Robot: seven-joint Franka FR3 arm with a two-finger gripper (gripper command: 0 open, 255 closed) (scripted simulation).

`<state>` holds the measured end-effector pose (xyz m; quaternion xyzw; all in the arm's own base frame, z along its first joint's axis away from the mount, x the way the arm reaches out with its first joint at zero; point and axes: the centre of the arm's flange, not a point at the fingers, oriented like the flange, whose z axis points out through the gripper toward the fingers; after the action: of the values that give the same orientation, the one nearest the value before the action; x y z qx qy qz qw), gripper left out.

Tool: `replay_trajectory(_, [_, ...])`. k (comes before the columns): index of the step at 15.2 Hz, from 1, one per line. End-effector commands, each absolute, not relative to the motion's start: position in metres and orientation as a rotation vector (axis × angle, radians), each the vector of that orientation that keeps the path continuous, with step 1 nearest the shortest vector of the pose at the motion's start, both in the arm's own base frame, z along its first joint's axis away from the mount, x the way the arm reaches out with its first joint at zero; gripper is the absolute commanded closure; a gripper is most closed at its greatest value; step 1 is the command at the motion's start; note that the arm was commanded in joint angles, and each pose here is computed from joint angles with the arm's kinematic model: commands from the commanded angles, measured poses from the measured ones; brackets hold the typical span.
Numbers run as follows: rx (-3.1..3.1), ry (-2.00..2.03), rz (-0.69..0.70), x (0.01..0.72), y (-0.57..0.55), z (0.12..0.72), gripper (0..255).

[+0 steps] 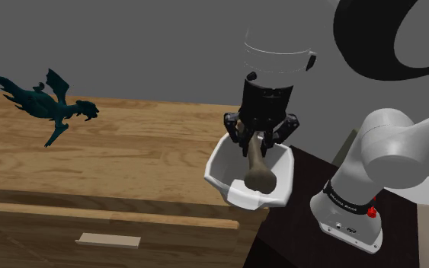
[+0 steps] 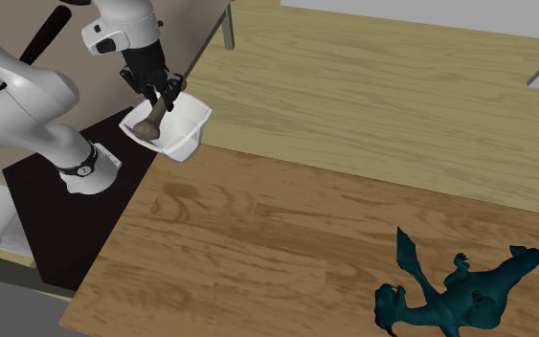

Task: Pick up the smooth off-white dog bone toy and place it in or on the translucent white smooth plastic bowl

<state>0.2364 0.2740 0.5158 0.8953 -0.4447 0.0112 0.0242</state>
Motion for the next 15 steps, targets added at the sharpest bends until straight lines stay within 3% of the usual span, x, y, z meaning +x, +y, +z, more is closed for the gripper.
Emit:
replay_trajectory(1, [2.771,-1.377,0.036,0.2352,0.2733,0.5057,255])
replay_trajectory(9, [2.771,-1.377,0.036,0.2352,0.2733,0.5005,255])
replay_trajectory(10, [2.771,-1.377,0.036,0.235,0.2731,0.5005,0])
replay_trajectory(15, [2.771,-1.377,0.036,0.2352,0.2733,0.5005,0])
